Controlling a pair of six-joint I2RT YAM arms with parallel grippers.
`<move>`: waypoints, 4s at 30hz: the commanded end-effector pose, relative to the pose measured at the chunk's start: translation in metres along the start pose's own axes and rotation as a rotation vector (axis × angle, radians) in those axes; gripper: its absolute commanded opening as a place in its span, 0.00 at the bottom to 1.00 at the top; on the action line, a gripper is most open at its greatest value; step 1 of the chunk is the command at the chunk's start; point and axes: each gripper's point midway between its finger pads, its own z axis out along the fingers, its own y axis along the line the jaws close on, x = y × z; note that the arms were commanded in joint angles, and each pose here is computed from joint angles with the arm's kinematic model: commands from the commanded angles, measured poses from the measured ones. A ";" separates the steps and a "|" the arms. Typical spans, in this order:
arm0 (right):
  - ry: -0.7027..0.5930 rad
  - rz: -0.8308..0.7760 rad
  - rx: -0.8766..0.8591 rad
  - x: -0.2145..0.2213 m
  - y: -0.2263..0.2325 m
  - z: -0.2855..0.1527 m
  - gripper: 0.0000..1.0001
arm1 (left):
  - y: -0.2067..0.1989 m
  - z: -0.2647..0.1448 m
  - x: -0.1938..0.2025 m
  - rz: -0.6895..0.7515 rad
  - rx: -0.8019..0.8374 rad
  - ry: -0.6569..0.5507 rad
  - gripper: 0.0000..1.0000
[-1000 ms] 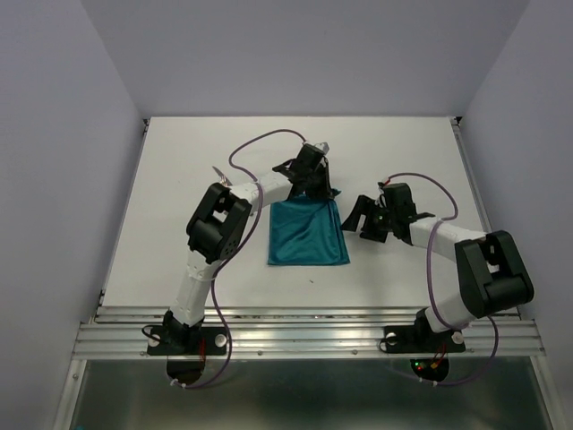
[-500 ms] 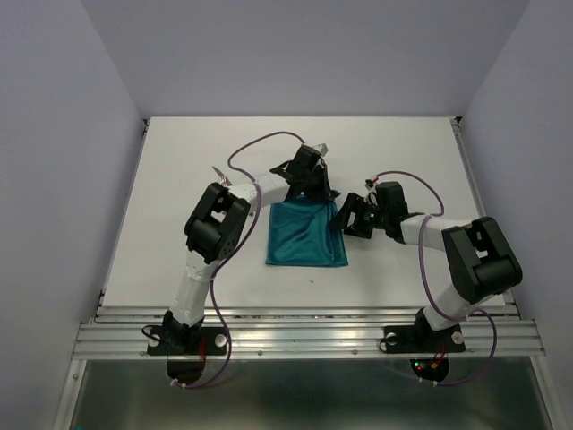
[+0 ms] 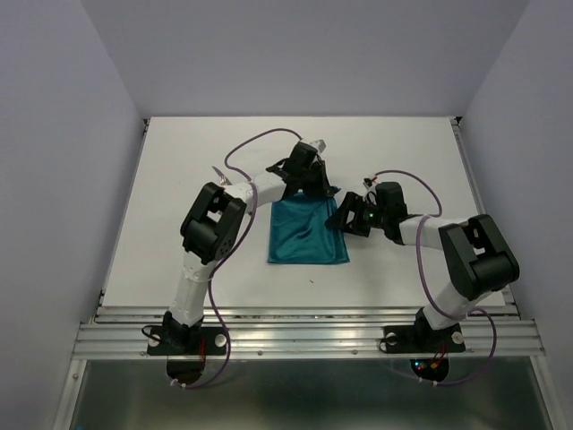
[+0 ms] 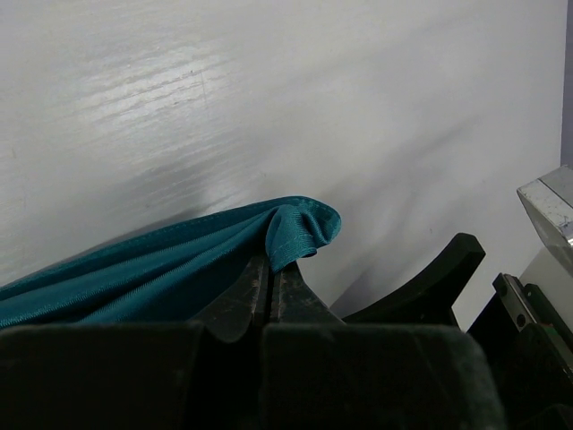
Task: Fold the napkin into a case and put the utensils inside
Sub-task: Fold the 2/3-rectangle-folded napkin at the center of the board.
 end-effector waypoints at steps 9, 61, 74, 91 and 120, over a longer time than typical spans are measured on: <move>-0.003 -0.022 0.080 0.008 -0.026 0.012 0.82 | -0.031 -0.034 -0.027 0.020 0.118 -0.078 0.00; -0.031 0.010 -0.025 0.016 -0.013 0.009 0.45 | -0.011 -0.036 -0.028 -0.028 0.139 -0.103 0.00; -0.061 -0.105 0.162 0.000 -0.017 0.012 0.68 | -0.017 -0.032 -0.026 -0.062 0.210 -0.100 0.00; -0.115 -0.108 0.220 -0.019 -0.015 0.016 0.22 | -0.010 -0.033 -0.027 -0.071 0.211 -0.108 0.00; -0.216 -0.096 0.350 -0.018 0.009 0.014 0.46 | 0.012 -0.009 -0.004 -0.052 0.225 -0.061 0.00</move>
